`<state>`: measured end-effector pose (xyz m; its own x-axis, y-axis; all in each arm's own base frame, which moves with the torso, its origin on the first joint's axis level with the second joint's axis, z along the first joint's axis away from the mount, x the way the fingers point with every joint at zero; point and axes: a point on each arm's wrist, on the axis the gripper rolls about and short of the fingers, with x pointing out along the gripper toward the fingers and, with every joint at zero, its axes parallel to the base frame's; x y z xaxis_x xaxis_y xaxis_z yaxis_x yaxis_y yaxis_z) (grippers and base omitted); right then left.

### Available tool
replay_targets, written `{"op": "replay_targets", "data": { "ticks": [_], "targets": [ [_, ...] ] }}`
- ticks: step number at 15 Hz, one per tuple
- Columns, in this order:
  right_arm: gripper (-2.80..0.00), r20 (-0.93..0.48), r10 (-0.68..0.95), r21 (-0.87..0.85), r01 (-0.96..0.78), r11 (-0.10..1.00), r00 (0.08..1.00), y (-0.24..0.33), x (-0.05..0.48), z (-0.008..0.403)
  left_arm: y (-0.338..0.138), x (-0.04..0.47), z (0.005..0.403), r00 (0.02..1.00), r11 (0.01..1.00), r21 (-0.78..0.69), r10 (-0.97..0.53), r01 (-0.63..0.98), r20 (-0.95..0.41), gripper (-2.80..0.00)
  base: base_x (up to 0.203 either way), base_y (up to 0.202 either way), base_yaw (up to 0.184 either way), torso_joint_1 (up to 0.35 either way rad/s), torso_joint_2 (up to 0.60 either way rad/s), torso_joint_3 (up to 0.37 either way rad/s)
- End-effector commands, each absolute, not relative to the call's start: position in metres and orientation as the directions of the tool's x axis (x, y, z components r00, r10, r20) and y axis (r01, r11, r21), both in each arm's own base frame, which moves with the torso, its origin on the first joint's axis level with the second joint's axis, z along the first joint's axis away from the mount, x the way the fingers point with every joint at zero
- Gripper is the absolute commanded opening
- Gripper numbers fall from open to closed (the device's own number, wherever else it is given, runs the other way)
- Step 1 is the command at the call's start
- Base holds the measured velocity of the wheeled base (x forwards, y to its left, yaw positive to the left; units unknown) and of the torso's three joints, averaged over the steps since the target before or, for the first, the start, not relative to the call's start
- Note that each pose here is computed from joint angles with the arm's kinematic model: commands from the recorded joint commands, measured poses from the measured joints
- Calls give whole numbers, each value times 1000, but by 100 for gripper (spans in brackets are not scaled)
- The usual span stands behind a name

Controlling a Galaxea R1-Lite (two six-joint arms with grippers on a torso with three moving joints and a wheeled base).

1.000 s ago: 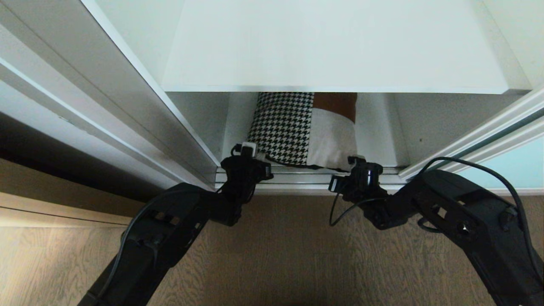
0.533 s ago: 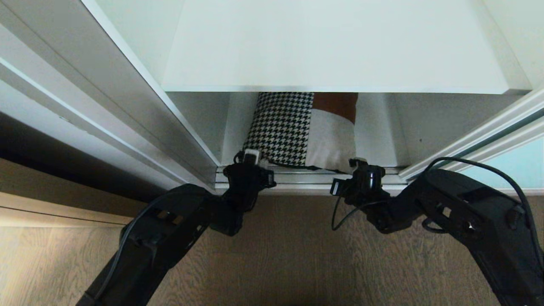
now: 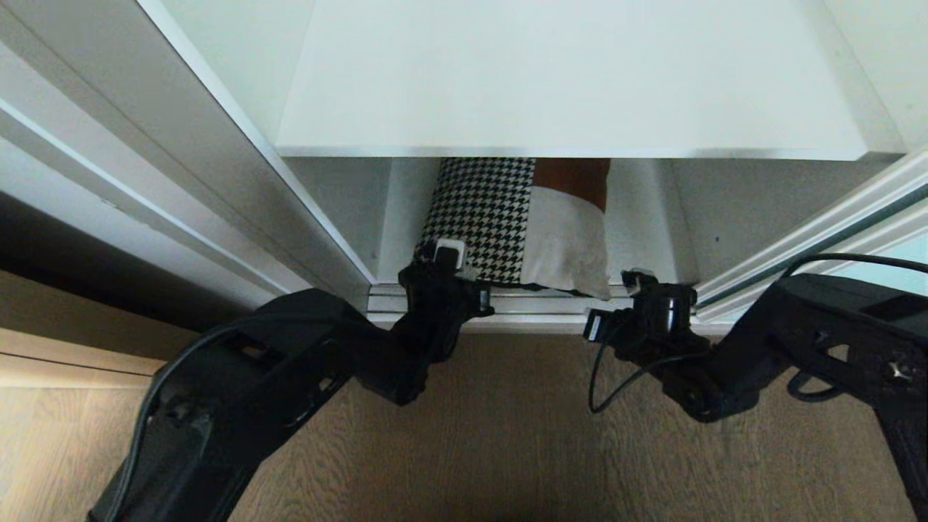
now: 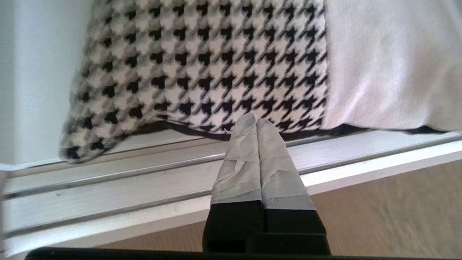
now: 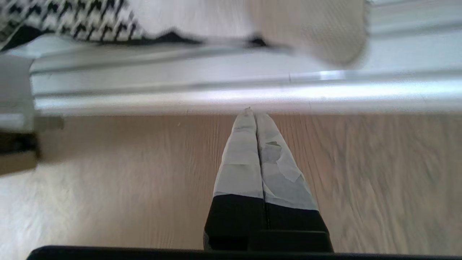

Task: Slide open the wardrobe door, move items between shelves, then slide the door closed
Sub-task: Place the pillow on the lower shelf

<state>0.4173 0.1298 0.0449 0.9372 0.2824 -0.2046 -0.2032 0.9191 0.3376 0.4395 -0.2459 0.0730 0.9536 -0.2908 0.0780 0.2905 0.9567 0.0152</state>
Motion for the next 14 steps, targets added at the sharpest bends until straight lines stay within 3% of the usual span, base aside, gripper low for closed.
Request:
{"op": "replay_targets", "data": {
  "ticks": [1, 5, 9, 14],
  "targets": [
    [-280, -193, 294, 340, -217, 915, 936, 126, 389, 64, -237, 422, 110, 953, 959, 6, -281, 282, 112, -280, 0, 0, 0, 0, 0, 0],
    [-280, -204, 320, 334, -241, 911, 925, 115, 320, 77, -216, 369, 152, 973, 978, -6, -208, 210, 96, -280, 0, 0, 0, 0, 0, 0],
    [-280, -102, 342, 313, -296, 902, 934, 97, 238, 121, -175, 312, 195, 990, 996, -35, -82, 87, 118, -280, 0, 0, 0, 0, 0, 0],
    [-280, -13, 205, 271, -194, 943, 979, 77, 143, 142, -115, 222, 231, 986, 996, -77, 55, -43, 156, -280, 0, 0, 0, 0, 0, 0]
  ]
}}
